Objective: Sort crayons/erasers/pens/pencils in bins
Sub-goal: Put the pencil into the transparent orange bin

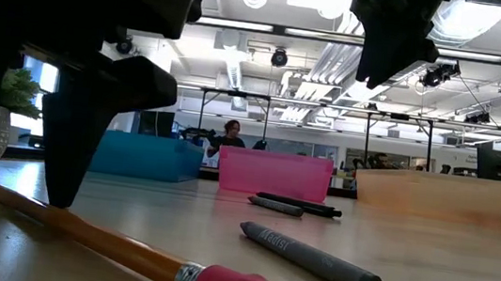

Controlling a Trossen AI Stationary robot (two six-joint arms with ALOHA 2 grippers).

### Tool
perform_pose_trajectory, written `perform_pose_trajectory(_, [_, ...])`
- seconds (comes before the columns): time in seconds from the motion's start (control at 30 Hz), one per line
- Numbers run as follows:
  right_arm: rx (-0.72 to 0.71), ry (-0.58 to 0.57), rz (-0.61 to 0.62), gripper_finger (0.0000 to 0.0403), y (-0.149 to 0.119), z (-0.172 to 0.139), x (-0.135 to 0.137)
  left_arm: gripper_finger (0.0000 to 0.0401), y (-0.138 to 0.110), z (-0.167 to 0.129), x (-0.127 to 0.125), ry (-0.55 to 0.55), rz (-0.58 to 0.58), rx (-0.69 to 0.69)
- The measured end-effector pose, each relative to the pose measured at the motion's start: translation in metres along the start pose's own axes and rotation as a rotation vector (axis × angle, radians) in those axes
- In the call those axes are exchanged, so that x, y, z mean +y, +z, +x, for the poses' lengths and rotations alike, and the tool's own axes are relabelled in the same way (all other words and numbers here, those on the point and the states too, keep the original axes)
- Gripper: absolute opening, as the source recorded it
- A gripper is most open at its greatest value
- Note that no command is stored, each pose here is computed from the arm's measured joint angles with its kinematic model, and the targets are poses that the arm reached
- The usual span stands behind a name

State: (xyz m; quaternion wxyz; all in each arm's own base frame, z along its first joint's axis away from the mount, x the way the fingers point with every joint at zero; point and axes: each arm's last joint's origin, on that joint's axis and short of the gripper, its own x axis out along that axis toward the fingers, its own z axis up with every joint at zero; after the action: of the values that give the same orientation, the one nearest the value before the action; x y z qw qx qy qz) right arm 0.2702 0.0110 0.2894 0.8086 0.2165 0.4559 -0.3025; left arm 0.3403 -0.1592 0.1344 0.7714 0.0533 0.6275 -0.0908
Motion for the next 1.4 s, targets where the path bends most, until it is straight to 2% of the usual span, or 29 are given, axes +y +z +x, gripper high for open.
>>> perform_pose_trajectory(0.17, [0.000,0.000,-0.005,0.0137,0.000,0.000,0.000,0.0175,-0.001,0.007,0.000,0.019,0.001,0.017])
perform_pose_trajectory(0.33, [0.005,0.005,-0.021,0.0137,-0.004,-0.005,0.000,0.0132,-0.001,0.008,0.001,0.031,0.008,0.019])
perform_pose_trajectory(0.6, [-0.019,0.024,-0.008,0.0137,-0.010,-0.022,-0.003,0.0060,-0.003,0.008,-0.010,0.025,0.136,0.011])
perform_pose_trajectory(0.83, [-0.035,0.002,0.020,0.0137,-0.014,-0.033,-0.011,0.0017,-0.006,0.008,-0.020,0.030,0.205,0.006])
perform_pose_trajectory(1.07, [-0.036,0.011,0.025,0.0137,-0.018,-0.040,-0.012,0.0003,-0.006,0.008,-0.021,0.030,0.209,0.007])
perform_pose_trajectory(1.4, [-0.015,0.097,-0.154,0.0137,-0.046,-0.053,0.010,0.0001,-0.005,0.001,-0.020,0.013,0.212,-0.016])
